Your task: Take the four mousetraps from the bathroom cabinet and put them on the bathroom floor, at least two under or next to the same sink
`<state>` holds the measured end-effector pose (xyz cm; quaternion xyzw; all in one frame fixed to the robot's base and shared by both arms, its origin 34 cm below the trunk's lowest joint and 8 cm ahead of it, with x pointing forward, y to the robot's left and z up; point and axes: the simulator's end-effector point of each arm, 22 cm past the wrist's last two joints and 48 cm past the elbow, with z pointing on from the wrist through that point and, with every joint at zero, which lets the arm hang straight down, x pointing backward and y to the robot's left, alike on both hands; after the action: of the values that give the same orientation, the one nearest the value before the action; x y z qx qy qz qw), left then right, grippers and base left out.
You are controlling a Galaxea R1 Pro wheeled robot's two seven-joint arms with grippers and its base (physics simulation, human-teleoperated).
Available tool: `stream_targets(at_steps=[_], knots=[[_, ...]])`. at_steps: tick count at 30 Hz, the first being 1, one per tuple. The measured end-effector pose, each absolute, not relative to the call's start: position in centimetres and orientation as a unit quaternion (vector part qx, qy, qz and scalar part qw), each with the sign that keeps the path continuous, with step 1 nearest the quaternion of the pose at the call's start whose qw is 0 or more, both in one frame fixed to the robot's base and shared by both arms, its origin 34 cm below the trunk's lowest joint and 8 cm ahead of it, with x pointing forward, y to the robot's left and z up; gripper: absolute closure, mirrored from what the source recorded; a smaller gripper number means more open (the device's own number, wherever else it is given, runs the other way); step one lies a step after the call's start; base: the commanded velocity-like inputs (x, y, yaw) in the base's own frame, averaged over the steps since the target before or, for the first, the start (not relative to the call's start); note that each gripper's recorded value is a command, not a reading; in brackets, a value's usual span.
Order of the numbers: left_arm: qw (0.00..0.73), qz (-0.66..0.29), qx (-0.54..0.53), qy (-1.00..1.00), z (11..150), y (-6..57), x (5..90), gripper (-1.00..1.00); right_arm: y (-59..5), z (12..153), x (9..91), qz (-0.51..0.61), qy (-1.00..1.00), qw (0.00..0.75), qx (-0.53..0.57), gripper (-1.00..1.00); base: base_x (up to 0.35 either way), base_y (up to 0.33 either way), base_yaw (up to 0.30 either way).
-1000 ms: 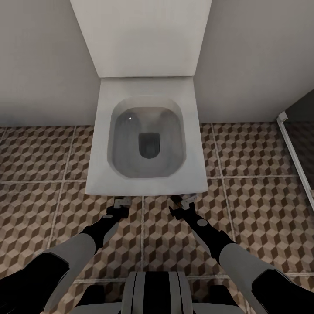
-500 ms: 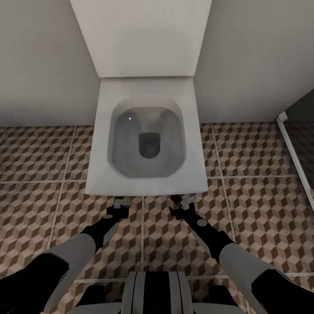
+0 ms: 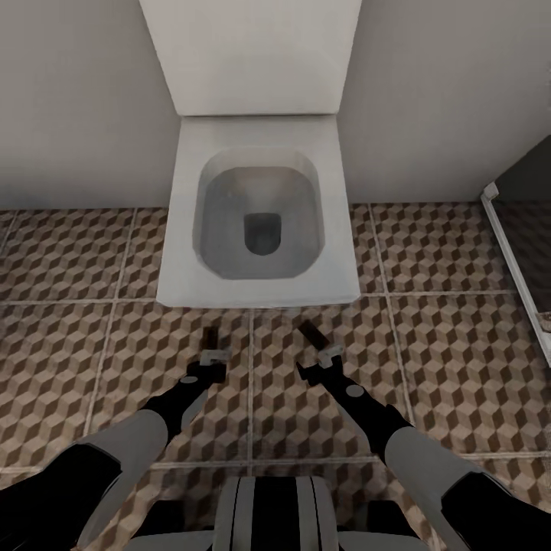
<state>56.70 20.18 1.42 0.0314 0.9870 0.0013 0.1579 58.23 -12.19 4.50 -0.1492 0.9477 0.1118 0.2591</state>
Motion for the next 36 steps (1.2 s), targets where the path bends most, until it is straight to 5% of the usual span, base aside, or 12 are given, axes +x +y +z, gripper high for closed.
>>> stream_targets(at_steps=[18,36], knots=[[0.159,0.0,0.028,0.987,1.46,20.16,56.77,-1.0,-12.18,4.51,58.23,0.112,0.948,0.259,-0.149,-1.0,-0.314,0.0,0.0],[0.159,0.0,0.028,0.987,1.48,20.14,56.78,-1.0,-12.22,4.54,58.25,0.112,0.948,0.259,-0.149,-1.0,-0.033,0.0,0.0]])
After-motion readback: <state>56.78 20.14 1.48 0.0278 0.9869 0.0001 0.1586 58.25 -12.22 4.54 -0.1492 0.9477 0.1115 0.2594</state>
